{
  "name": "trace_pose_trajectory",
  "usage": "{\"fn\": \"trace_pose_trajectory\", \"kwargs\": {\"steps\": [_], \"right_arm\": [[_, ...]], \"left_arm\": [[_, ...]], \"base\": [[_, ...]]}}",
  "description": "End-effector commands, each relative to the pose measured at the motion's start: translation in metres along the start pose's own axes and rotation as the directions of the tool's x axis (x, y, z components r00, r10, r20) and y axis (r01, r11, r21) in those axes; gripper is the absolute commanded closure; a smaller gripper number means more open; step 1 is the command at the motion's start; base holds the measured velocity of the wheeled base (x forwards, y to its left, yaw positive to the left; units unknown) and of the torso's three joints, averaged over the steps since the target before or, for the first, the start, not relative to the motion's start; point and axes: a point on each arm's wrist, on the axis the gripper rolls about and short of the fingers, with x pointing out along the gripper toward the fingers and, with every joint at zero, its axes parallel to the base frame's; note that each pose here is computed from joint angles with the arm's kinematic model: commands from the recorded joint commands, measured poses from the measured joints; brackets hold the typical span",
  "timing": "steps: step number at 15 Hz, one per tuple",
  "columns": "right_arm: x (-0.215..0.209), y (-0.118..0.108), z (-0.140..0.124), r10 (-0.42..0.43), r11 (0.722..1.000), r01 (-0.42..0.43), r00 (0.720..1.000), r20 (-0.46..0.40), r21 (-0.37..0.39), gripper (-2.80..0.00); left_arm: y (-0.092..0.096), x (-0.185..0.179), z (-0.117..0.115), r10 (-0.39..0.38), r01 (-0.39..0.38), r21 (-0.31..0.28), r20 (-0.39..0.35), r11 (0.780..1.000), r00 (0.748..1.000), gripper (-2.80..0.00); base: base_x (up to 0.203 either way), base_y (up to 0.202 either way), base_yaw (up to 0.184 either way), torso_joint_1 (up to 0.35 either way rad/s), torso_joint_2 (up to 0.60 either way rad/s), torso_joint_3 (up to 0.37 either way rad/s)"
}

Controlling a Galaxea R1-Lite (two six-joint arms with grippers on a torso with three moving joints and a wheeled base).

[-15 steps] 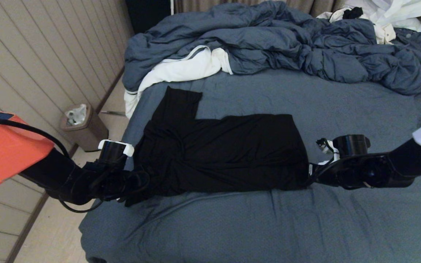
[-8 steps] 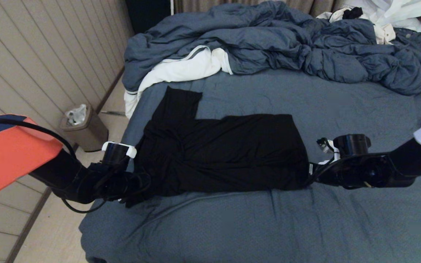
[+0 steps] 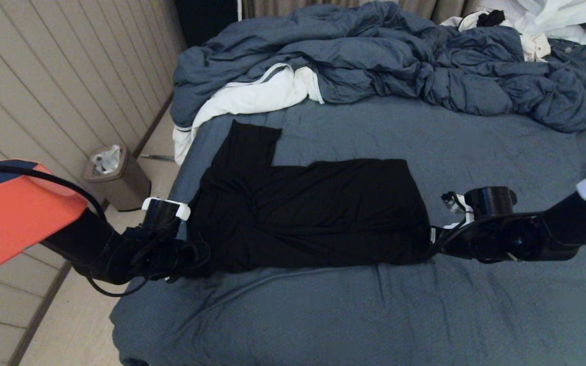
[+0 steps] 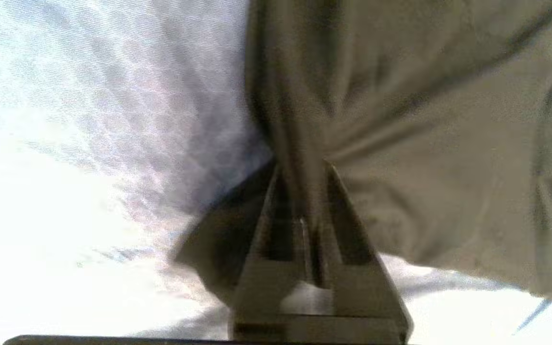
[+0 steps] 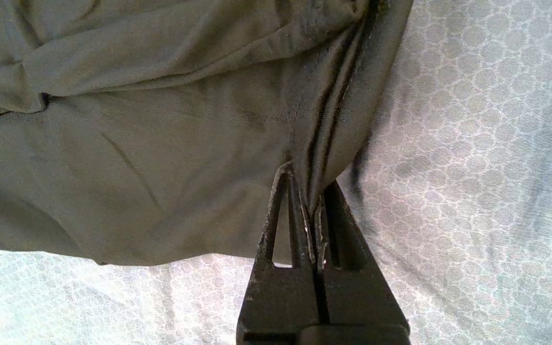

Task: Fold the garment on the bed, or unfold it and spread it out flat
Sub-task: Fold the black T-shirt

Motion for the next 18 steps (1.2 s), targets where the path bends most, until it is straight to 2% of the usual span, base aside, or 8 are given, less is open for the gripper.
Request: {"fn": "trace_pose_trajectory", "kwargs": {"steps": [1, 7, 9, 11, 14, 16, 18], "right_arm": [[0.001, 0.0, 0.0, 0.002, 1.0, -0.002, 1.0, -0.001, 0.002, 0.0], [0.003, -0.002, 0.002, 0.001, 1.0, -0.001, 1.0, 0.005, -0.001, 0.0], [0.0, -0.003, 0.003, -0.002, 1.0, 0.002, 1.0, 0.007, 0.002, 0.0], [-0.003, -0.003, 0.004, -0.002, 1.0, 0.002, 1.0, 0.007, 0.004, 0.0], [-0.017, 0.001, -0.005, -0.007, 1.0, 0.007, 0.998, -0.056, 0.006, 0.0], [-0.024, 0.0, -0.01, -0.015, 1.0, 0.013, 0.994, -0.112, -0.015, 0.0], [-0.03, -0.005, -0.012, -0.027, 1.0, 0.026, 0.992, -0.125, -0.013, 0.0]], "left_arm": [[-0.003, -0.001, 0.0, -0.011, 0.011, -0.002, 0.005, 1.0, 1.0, 0.0], [-0.008, -0.008, -0.001, -0.027, 0.027, 0.006, 0.01, 1.0, 1.0, 0.0], [-0.011, -0.02, 0.003, -0.037, 0.036, 0.013, 0.021, 0.999, 0.999, 0.0], [-0.008, -0.034, 0.008, -0.02, 0.02, 0.035, 0.003, 0.999, 1.0, 0.0], [-0.005, -0.058, 0.021, -0.069, 0.071, 0.054, -0.032, 0.996, 0.997, 0.0], [-0.005, -0.067, 0.021, -0.064, 0.068, 0.082, -0.046, 0.994, 0.997, 0.0], [-0.002, -0.077, 0.016, -0.054, 0.06, 0.088, -0.059, 0.994, 0.997, 0.0]], "base": [[0.0, 0.0, 0.0, 0.0, 0.0, 0.0], [0.0, 0.0, 0.0, 0.0, 0.0, 0.0], [0.0, 0.0, 0.0, 0.0, 0.0, 0.0], [0.0, 0.0, 0.0, 0.0, 0.0, 0.0], [0.0, 0.0, 0.0, 0.0, 0.0, 0.0], [0.0, 0.0, 0.0, 0.0, 0.0, 0.0], [0.0, 0.0, 0.0, 0.0, 0.0, 0.0]]}}
